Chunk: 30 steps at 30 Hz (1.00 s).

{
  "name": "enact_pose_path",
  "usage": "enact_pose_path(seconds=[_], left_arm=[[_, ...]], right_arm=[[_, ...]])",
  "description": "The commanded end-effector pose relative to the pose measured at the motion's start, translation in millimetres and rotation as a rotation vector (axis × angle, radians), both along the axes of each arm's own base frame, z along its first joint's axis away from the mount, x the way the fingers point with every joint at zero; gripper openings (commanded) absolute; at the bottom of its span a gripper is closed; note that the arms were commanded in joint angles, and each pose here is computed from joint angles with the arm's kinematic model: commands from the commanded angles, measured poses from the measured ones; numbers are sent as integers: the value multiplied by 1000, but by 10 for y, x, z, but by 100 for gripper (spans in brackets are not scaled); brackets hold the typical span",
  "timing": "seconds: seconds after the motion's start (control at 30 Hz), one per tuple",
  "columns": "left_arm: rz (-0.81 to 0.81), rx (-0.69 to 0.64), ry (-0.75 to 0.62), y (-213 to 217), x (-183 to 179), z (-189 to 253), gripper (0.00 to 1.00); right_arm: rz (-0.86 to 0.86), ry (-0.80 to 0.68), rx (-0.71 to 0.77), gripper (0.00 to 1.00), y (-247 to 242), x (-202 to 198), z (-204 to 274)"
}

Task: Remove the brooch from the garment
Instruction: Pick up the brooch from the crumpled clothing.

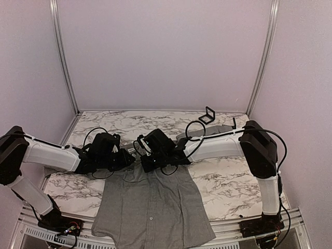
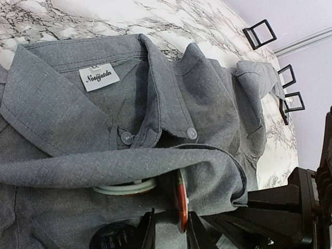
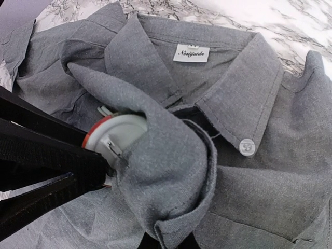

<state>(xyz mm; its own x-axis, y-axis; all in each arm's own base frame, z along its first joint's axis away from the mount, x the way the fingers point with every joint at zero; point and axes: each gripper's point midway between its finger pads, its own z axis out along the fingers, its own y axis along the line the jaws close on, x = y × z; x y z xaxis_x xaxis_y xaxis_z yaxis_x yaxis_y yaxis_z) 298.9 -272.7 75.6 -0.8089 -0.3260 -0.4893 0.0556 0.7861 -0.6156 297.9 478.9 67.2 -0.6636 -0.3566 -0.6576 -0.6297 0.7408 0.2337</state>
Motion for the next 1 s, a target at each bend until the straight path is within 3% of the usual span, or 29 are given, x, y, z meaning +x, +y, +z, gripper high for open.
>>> enact_pose_path(seconds=[0.0,0.17,0.37,0.57,0.77,0.97], left_arm=[[13,10,2,1,9,-54,19],[28,47,-3,68,15,-24,1],[-8,158,-24,144,30,136,0],[-171,256,7,116,-92,219,0],[-405,220,115,-80,-376,164,0],[-524,136,197,-252,-540,94,0]], right_arm=[[-18,-19,50,0,-9,61,226],[-18,-18,43,0,-34,39,199],[-28,-38,-3,0,-150,37,104],[-75,-137,-83,0,-297,189,170],[-79,-257,-103,0,-328,345,389],[-17,-357,-56,0,-244,376,564]])
